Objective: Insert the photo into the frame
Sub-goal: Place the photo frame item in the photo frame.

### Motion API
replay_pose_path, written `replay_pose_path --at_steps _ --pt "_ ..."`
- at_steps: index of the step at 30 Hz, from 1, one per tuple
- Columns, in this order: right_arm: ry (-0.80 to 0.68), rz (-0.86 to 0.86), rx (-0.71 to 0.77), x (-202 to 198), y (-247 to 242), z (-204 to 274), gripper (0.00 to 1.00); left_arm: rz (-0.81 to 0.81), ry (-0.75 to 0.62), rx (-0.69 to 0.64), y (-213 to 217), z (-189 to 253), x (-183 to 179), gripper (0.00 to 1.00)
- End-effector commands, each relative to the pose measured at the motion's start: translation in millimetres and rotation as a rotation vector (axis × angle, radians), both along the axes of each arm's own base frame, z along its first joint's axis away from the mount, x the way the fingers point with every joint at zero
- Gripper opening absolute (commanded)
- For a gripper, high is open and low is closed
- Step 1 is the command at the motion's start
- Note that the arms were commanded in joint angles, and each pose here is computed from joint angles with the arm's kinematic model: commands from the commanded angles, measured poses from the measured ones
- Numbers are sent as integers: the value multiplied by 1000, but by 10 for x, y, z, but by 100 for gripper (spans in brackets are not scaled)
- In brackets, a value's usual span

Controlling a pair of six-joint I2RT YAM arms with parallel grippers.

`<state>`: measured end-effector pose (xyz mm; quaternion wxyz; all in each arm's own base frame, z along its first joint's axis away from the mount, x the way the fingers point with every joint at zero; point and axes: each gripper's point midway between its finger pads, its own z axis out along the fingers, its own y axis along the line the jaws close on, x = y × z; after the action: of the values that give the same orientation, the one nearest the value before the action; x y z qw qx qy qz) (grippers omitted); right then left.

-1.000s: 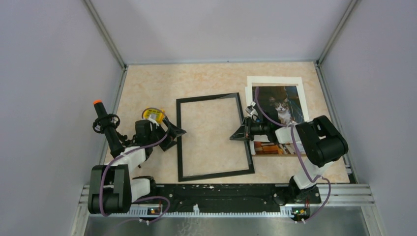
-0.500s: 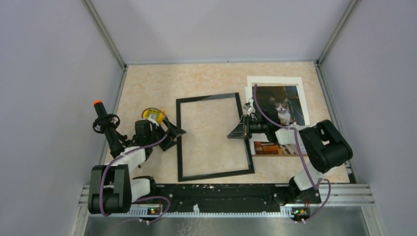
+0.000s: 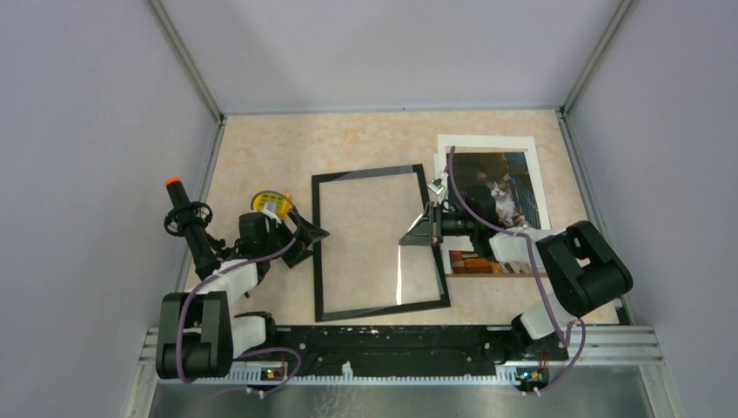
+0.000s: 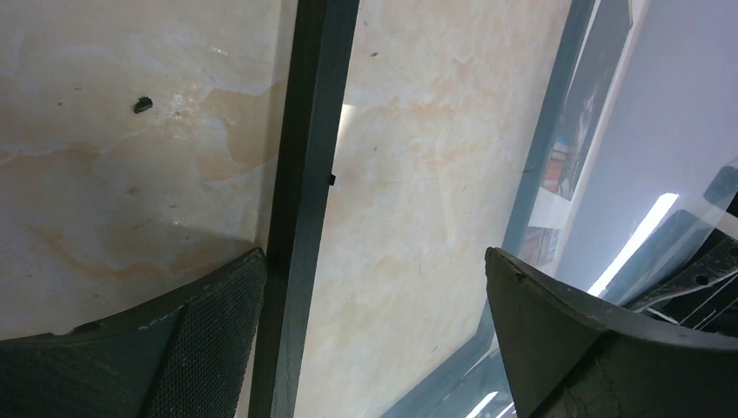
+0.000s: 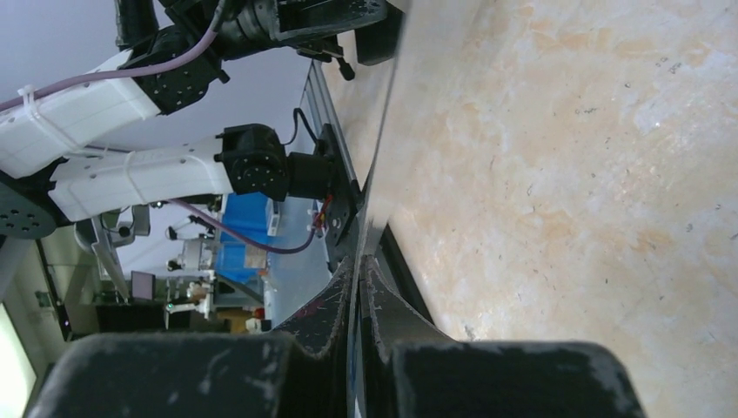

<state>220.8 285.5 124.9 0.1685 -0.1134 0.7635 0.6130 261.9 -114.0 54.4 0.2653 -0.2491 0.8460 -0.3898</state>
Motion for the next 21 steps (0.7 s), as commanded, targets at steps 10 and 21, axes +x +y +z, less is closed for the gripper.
replay_pose_path --at_steps 10,21 --pt "-177 76 110 -88 127 537 0 -12 8 10 4 -49 -68 98" --pt "-38 -44 -109 28 -21 -8 15 -22 -1 28 16 -14 -53 98"
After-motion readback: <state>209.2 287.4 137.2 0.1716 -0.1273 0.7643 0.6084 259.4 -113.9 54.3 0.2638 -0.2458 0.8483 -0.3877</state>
